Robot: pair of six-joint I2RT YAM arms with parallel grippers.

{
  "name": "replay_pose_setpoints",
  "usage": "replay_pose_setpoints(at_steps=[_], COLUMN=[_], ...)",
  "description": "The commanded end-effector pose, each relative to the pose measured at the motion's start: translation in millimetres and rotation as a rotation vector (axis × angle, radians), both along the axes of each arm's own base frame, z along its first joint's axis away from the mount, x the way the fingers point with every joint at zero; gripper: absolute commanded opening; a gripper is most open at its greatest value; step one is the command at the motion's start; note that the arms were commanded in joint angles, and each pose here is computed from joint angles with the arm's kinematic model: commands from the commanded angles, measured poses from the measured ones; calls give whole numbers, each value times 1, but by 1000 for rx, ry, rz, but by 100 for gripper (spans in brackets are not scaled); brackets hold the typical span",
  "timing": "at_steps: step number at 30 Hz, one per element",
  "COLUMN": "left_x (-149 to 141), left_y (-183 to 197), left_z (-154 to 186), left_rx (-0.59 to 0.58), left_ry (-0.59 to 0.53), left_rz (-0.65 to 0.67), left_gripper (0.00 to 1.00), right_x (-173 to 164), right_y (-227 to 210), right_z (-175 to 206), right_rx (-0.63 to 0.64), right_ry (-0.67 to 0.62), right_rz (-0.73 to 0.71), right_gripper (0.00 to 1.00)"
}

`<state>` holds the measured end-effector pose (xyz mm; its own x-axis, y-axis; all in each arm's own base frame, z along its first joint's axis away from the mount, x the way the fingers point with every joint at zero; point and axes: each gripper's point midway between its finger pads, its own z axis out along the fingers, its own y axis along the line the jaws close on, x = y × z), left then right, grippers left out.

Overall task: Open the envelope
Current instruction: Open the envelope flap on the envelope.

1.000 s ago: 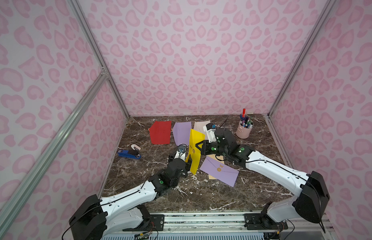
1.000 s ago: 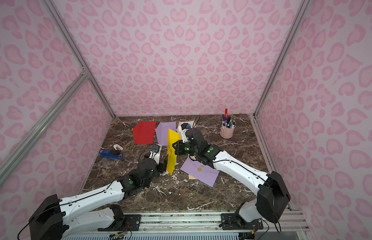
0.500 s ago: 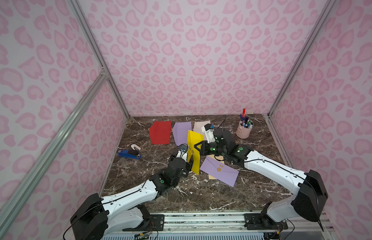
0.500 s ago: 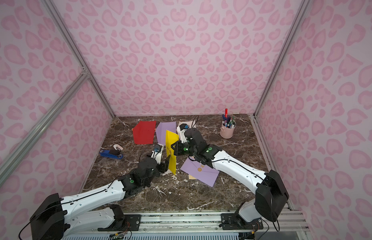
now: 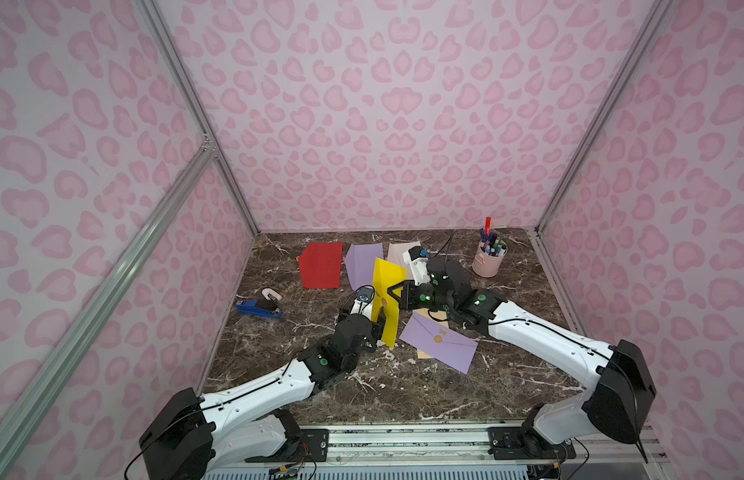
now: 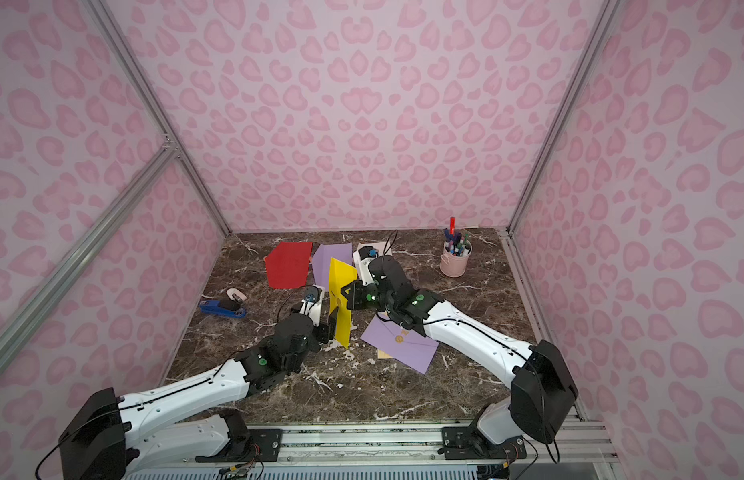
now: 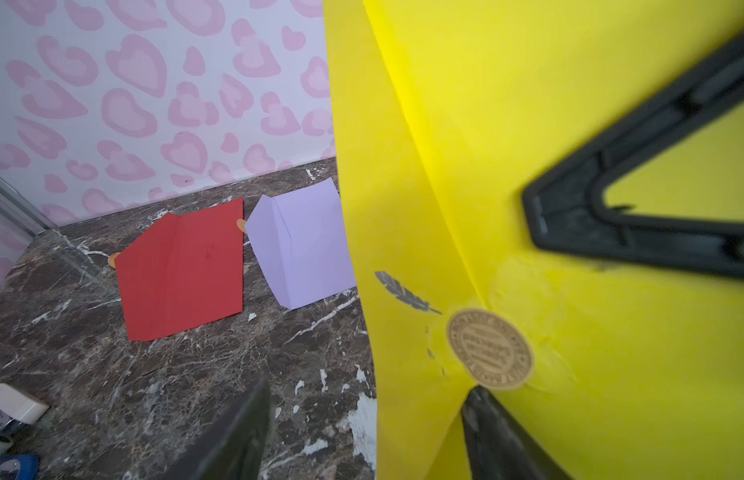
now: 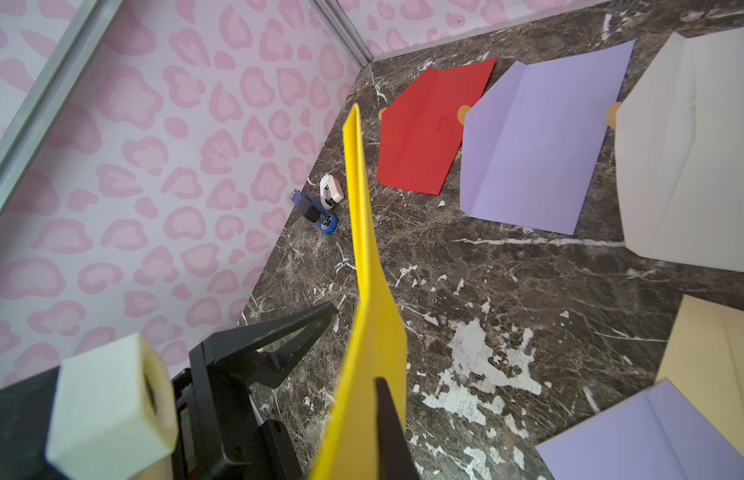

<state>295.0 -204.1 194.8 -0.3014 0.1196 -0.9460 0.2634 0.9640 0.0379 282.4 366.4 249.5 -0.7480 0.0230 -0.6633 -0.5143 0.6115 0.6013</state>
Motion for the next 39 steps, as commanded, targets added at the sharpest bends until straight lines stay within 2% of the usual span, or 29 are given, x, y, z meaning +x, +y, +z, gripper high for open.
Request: replay_pose_setpoints(at_steps=[1, 25, 34, 39], left_x=[3, 5, 7, 11], left_y=[6, 34, 63, 73], left_z=[7, 7, 6, 4], left_rx=[-26, -43, -57, -60], left_ry=[-25, -32, -28, -17], left_rz=[45, 129, 216, 242], left_gripper=[74, 77, 79, 80], right_x=[-5, -9, -41, -67], right_y=[0, 2, 13, 24], right_z=[1, 4, 25, 40], right_rx=[-4, -10, 50, 143], right_ry=[10, 5, -26, -35], right_rz=[14, 39, 228, 375], right_gripper=[0, 0, 0, 0])
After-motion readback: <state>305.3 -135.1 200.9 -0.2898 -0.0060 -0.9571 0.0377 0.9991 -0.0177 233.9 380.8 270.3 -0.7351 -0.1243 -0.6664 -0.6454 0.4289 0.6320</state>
